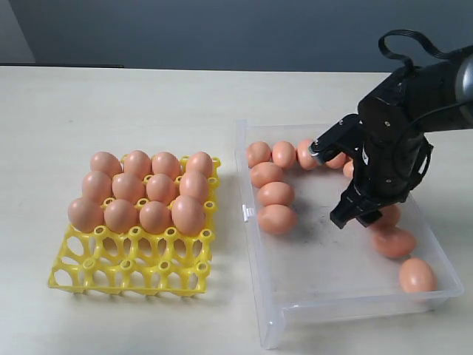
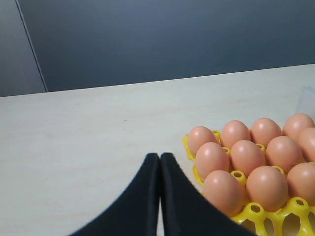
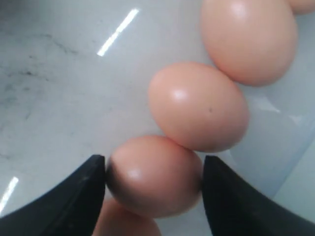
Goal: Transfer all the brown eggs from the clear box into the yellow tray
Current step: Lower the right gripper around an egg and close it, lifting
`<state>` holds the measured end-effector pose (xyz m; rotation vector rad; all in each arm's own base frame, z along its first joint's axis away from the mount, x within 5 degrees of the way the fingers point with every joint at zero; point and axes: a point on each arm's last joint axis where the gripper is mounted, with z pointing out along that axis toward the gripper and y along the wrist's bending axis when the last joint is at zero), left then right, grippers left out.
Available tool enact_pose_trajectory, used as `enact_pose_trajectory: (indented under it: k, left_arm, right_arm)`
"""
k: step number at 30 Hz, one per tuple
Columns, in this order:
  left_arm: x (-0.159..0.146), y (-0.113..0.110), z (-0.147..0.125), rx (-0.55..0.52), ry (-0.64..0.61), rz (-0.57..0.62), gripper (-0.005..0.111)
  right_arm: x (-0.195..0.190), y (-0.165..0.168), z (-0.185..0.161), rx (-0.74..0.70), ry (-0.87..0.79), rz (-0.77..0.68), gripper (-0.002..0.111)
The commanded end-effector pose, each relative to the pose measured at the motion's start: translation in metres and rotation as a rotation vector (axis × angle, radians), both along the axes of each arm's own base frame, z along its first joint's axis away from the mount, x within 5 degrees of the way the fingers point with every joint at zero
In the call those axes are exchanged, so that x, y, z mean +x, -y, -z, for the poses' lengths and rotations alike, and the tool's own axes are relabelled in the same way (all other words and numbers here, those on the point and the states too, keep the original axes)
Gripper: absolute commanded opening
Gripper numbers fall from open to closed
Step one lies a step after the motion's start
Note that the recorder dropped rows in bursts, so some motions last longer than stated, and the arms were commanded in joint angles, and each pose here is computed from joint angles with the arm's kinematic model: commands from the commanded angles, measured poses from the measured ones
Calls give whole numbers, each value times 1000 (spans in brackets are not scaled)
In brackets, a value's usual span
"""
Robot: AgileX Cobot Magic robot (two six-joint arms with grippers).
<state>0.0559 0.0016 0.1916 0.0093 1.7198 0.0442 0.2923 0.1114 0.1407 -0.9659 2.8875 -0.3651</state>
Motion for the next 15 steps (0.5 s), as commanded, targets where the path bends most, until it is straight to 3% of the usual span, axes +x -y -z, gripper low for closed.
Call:
enact_pose_trajectory:
  k: [1, 11, 13, 15]
  left_arm:
    - [0, 1, 0, -1, 4, 10, 0]
    - [0, 1, 0, -1, 4, 10, 0]
    - [0, 1, 0, -1, 4, 10, 0]
    - [0, 1, 0, -1, 4, 10, 0]
  right_arm:
    - [2, 2, 15, -27, -28, -9, 55]
    - [2, 2, 37, -51, -89, -10, 55]
    - [2, 1, 37, -45, -83, -9, 44]
    - [3, 1, 37, -40, -76, -3, 26]
